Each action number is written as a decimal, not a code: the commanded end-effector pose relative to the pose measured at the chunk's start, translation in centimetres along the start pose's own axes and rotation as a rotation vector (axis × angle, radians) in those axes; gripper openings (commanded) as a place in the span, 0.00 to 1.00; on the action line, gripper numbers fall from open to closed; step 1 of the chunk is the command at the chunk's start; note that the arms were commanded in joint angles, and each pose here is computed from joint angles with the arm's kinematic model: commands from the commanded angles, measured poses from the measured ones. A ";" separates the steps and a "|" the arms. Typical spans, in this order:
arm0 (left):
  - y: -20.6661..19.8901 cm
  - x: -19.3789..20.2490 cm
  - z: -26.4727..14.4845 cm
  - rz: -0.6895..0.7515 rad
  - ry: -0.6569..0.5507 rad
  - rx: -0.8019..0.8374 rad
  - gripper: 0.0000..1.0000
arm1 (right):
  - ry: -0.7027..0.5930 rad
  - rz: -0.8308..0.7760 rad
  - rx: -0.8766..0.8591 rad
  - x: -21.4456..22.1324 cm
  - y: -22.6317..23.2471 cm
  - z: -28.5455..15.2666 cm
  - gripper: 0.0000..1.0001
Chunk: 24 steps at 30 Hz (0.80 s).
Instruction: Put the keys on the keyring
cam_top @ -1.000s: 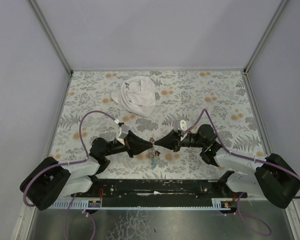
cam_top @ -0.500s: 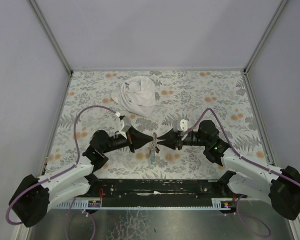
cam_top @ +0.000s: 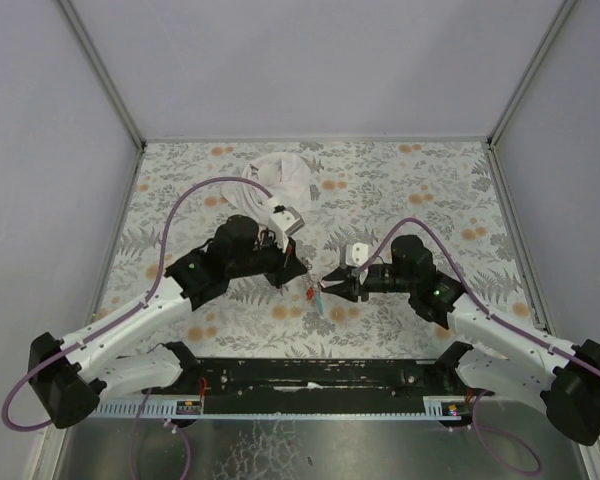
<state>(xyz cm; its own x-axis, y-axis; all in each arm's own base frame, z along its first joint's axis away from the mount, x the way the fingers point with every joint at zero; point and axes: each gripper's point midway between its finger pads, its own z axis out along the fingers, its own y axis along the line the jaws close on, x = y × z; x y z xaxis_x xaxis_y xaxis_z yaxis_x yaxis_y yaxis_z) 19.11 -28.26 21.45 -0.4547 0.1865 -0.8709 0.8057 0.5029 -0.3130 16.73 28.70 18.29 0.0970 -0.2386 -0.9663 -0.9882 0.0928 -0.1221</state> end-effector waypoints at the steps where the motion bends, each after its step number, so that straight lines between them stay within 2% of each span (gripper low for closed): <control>1: 0.3 1.0 -1.6 0.093 0.189 -0.039 0.00 | -0.042 -0.073 0.013 -2.4 -1.1 0.1 0.35; 10: -0.3 1.3 -2.1 0.184 0.369 0.025 0.00 | -0.082 -0.113 -0.057 -4.0 -1.2 1.2 0.37; 16: -0.9 1.3 -1.8 0.209 0.401 0.077 0.00 | -0.170 -0.126 -0.121 -5.4 -0.5 1.9 0.37; 24: -1.6 1.2 -1.5 0.236 0.405 0.117 0.00 | -0.184 -0.094 -0.160 -4.9 -0.3 2.7 0.37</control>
<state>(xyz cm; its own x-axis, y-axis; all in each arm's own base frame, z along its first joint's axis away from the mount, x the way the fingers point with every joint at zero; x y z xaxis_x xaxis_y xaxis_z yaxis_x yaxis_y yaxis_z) 17.25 -26.95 19.78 -0.4009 0.6153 -0.6787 0.9059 0.3764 -0.1939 16.92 31.75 20.13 0.1479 -0.1367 -0.9795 -0.9887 -0.0463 -0.1429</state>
